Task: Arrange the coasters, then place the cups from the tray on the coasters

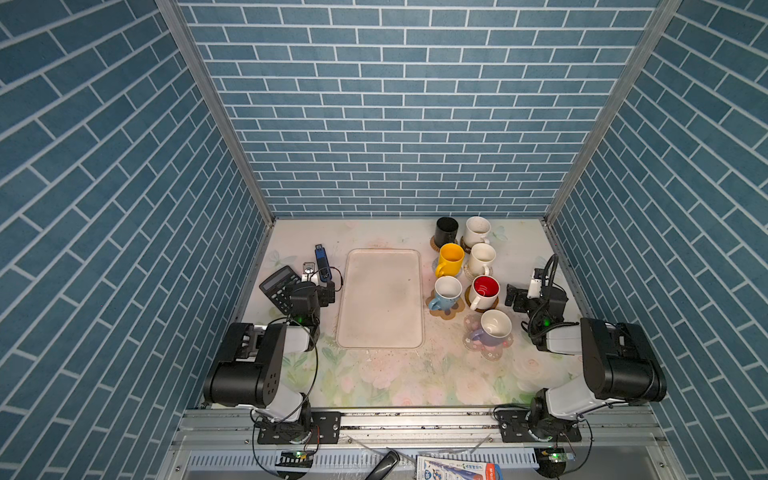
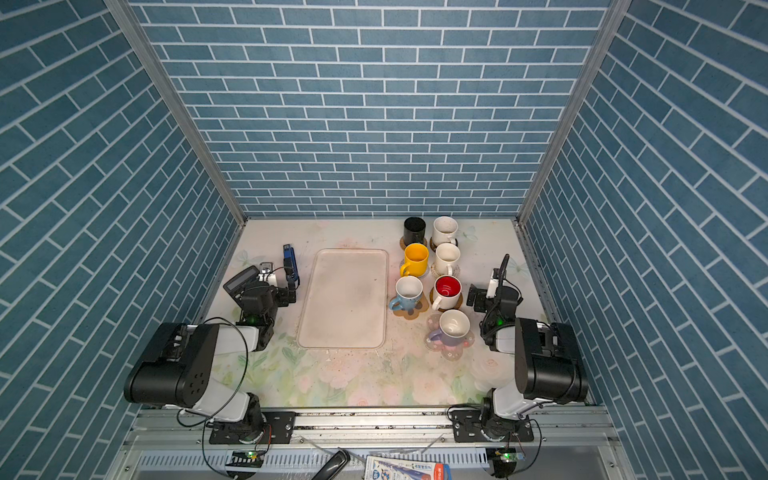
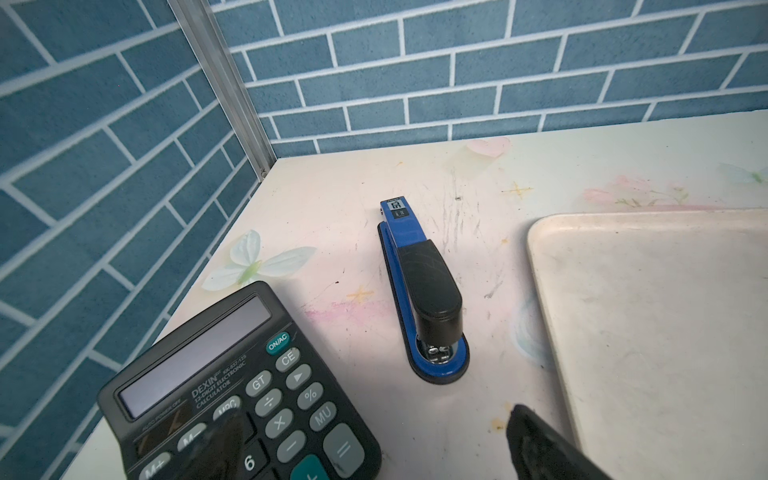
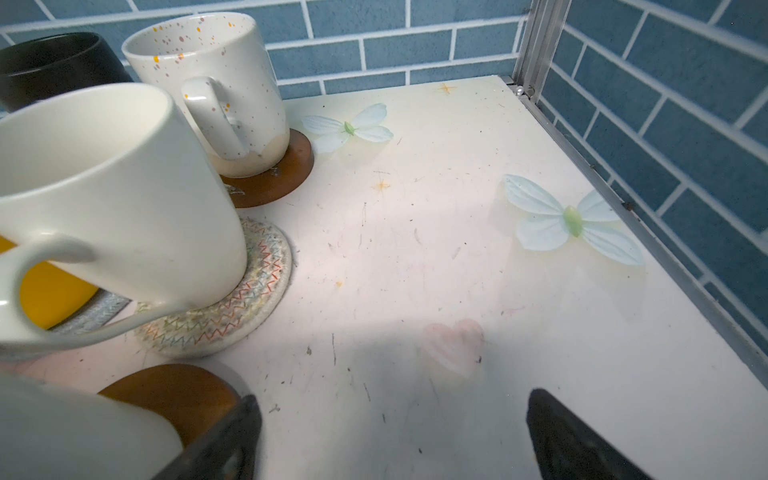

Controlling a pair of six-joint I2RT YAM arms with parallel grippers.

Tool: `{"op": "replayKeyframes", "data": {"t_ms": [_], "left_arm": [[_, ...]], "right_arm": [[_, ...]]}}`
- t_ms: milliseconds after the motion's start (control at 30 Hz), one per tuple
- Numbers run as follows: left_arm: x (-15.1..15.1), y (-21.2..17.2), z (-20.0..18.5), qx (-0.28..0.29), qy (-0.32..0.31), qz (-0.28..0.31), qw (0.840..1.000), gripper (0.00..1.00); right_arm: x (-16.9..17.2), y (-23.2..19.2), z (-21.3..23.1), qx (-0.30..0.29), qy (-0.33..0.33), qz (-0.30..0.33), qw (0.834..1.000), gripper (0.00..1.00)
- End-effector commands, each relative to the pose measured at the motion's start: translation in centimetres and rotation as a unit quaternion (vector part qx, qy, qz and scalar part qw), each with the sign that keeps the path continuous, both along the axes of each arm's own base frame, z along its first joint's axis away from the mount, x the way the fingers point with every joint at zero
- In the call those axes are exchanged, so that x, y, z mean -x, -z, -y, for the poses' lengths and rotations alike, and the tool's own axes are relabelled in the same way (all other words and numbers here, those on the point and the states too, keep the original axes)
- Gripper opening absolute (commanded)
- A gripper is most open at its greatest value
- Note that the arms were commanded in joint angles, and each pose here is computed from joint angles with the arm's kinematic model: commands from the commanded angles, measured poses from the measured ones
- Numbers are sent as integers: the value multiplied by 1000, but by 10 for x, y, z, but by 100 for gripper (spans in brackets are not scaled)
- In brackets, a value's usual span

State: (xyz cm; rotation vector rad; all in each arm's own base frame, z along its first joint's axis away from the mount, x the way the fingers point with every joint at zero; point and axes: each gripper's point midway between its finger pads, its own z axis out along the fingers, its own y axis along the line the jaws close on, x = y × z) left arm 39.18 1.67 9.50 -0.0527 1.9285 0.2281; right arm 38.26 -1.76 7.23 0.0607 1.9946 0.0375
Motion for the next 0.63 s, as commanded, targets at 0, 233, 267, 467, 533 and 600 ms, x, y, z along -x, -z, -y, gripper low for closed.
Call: {"op": "replayKeyframes", "data": {"t_ms": [0,233,267,467,533,600], "left_arm": [[0,-1,0,-3,2,5,1000,99],[0,-1,0,-3,3,5,1000,99],[1,-1,0,-4,3,5,1000,99],[0,-1,0,-5,3,6,1000,99],[0,-1,1,-5,3,5,1000,99],[0,-1,1,-5,3,5,1000,99]], "right_arm": [[-13,-15,-2,14,-14,22,1000,99],[-13,-15,-2,14,-14,21,1000,99],[-13,-15,-2,13,-13,22,1000,99],[-14,-15,-2,13,-14,20,1000,99],[-14,-14,-2,13,-13,18,1000,99],[-13,-15,-2,13,-13,21,1000,99]]}}
